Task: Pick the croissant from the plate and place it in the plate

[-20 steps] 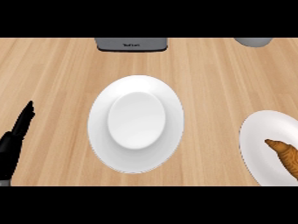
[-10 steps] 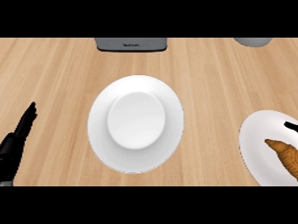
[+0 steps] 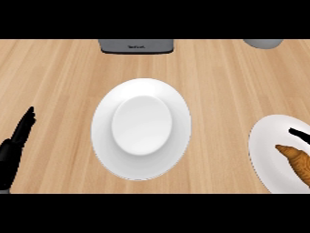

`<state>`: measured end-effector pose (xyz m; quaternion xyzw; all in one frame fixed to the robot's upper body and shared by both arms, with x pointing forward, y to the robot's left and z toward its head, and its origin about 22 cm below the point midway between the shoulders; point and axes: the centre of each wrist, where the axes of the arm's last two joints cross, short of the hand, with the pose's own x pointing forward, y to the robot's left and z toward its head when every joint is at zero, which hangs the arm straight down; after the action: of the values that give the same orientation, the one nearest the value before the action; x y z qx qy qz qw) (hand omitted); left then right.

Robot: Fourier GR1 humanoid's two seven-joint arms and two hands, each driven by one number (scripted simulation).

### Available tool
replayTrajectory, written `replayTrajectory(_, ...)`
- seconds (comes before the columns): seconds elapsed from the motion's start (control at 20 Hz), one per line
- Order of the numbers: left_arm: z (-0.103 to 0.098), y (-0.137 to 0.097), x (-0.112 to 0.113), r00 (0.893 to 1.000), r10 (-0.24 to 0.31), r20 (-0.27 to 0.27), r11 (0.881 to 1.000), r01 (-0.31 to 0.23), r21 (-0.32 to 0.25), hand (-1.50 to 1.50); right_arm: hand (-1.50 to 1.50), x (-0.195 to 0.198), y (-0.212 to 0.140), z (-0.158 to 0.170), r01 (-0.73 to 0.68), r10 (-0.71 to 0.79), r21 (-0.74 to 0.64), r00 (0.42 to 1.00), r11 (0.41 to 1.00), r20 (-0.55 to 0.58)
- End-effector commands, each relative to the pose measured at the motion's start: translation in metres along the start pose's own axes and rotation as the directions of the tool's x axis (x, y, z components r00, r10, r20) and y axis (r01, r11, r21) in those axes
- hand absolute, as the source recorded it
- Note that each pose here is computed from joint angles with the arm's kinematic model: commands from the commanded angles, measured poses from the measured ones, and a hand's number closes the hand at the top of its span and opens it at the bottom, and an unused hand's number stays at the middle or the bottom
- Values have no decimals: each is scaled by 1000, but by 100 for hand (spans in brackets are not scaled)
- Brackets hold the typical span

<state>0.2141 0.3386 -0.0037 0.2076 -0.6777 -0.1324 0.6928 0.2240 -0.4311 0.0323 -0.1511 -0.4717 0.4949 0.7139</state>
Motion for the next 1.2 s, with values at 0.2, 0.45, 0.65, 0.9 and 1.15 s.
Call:
replayTrajectory(0.2,4,-1,-2,1000,7,5,1000,-7,4,0,150,-27,-3,-7,35,-34,-14,996,999,79)
replayTrajectory(0.45,-5,10,15,1000,0,7,1000,0,14,0,150,-18,14,-25,6,-2,-46,996,999,86)
replayTrajectory(0.65,9,-20,-2,1000,-12,-11,1000,12,-3,0,150,8,-16,-38,-48,61,-120,993,992,106)
replayTrajectory(0.9,-13,-15,23,997,4,81,997,3,-75,0,150,99,-78,-95,-353,381,-216,918,911,107)
replayTrajectory(1.15,-22,-20,28,999,-6,50,999,8,-34,0,150,127,-96,-132,-332,424,-405,892,852,159)
